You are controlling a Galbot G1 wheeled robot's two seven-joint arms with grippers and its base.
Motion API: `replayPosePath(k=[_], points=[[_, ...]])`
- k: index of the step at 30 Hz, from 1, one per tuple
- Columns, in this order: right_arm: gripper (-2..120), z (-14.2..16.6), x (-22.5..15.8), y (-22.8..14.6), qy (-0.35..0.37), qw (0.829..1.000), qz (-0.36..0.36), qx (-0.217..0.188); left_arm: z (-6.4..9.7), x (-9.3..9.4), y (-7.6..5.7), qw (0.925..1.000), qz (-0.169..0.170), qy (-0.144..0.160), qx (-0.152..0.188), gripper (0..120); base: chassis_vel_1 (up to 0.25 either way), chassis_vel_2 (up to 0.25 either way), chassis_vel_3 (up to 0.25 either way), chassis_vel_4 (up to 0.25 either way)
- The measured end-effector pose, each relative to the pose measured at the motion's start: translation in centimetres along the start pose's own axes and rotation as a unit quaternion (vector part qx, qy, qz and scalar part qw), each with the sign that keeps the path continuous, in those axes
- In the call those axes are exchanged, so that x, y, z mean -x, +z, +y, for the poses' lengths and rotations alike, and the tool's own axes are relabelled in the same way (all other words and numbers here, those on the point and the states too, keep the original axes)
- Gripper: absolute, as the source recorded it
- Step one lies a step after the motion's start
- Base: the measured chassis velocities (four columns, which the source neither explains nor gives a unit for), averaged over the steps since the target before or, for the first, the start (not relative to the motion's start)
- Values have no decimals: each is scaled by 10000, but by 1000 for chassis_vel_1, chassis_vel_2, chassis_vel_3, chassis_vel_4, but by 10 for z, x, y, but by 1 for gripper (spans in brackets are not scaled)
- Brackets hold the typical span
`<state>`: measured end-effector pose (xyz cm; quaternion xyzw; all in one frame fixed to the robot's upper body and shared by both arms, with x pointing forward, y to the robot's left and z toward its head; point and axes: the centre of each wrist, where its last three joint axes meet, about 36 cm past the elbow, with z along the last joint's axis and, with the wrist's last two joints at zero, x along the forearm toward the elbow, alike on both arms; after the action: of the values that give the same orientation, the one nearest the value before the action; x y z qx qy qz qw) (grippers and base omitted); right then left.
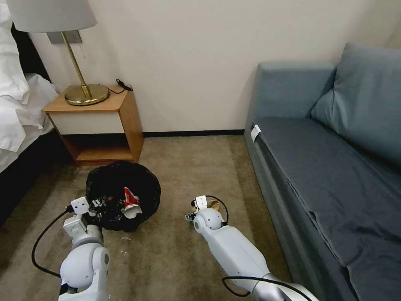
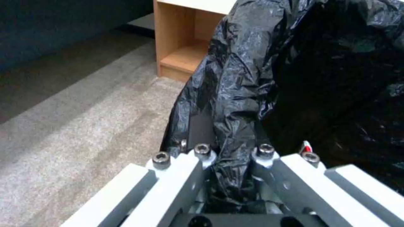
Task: Pick up the trash bin, then pick up the garbage on the floor and place it into the trash bin.
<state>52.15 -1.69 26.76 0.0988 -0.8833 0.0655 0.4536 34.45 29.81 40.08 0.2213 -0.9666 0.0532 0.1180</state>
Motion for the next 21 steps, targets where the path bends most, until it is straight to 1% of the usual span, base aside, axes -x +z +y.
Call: replayPosePath(k=[6, 13, 16, 17, 18, 19, 20, 21], points=[[100, -2, 8, 3, -15, 10000, -11, 86, 1, 0, 1, 10000, 2, -15, 3, 4, 0, 0, 0, 0], [100, -17, 26, 5, -74, 9999, -90, 73, 0, 1, 3, 10000, 39, -13, 5, 4, 0, 0, 0, 0], [100, -22, 31, 6, -120, 9998, -143, 68, 0, 2, 3, 10000, 25, -14, 5, 4, 0, 0, 0, 0], [98, -25, 35, 7, -125, 9997, -177, 60, -1, 3, 3, 10000, 23, -14, 7, 4, 0, 0, 0, 0], [98, -25, 35, 7, -125, 9997, -177, 60, -1, 3, 3, 10000, 23, -14, 7, 4, 0, 0, 0, 0], [92, -29, 38, 8, -126, 9997, -204, 56, -1, 2, 3, 10000, 26, -19, 7, 4, 0, 0, 0, 0], [92, -29, 38, 8, -126, 9997, -204, 56, -1, 2, 3, 10000, 26, -19, 7, 4, 0, 0, 0, 0], [87, -32, 41, 9, -116, 9996, -233, 62, -2, 2, 3, 10000, 32, -23, 7, 4, 0, 0, 0, 0]])
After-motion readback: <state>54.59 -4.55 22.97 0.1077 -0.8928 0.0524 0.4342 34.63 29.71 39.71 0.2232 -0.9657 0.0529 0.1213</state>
